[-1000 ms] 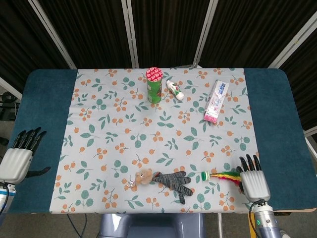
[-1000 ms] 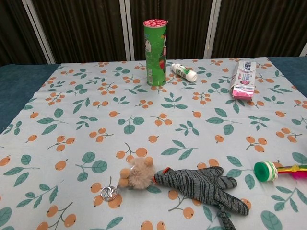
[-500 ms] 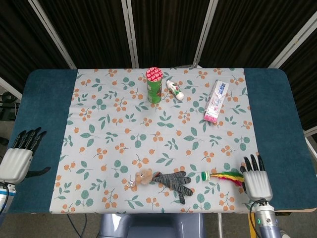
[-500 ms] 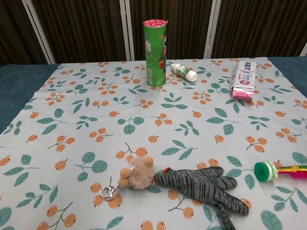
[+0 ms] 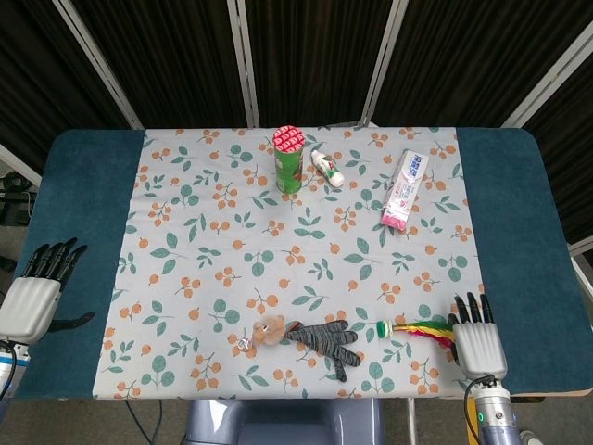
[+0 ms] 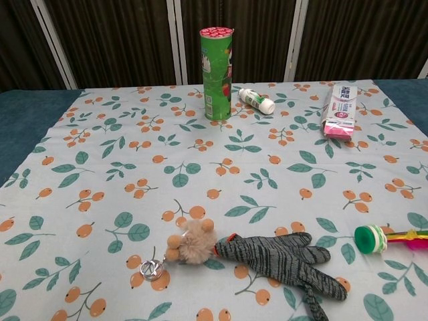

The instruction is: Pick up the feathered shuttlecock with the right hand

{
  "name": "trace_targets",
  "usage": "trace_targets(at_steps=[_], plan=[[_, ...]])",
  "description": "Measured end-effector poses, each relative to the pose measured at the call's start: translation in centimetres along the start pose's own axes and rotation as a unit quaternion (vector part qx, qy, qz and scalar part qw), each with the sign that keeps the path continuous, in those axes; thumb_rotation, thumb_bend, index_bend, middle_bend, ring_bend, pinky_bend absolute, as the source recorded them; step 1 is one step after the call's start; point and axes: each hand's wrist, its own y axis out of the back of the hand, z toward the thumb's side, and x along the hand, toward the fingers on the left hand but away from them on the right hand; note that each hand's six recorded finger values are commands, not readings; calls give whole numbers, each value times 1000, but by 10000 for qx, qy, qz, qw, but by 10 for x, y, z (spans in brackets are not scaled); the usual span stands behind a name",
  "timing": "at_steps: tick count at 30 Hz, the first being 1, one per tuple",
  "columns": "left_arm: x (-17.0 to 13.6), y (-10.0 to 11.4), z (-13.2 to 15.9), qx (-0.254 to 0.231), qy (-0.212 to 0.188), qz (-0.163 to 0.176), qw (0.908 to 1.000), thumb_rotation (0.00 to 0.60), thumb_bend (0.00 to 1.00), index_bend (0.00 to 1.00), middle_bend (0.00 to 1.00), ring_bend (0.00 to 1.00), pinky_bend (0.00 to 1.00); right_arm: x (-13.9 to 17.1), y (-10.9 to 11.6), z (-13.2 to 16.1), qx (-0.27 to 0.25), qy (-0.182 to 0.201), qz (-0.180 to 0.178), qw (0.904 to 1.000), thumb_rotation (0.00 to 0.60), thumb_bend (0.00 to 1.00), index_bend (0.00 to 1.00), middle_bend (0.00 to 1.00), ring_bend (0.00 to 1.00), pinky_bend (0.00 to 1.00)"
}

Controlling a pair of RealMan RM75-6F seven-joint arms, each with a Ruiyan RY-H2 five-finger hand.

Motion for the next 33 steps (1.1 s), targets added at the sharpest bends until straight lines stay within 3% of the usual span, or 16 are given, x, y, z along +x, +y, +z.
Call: trace_targets(at_steps=[19, 33], plan=[[0, 0, 0, -6, -17, -4, 10000, 526, 114, 53, 0, 0, 0, -4, -7, 1, 55, -58, 15, 10000, 600, 252, 484, 154, 0, 0], [0, 0, 0, -10, -23, -8, 10000, 529, 115, 55, 0, 0, 0, -5, -8, 2, 21, -27, 13, 10000, 600, 371, 554, 178, 0, 0]])
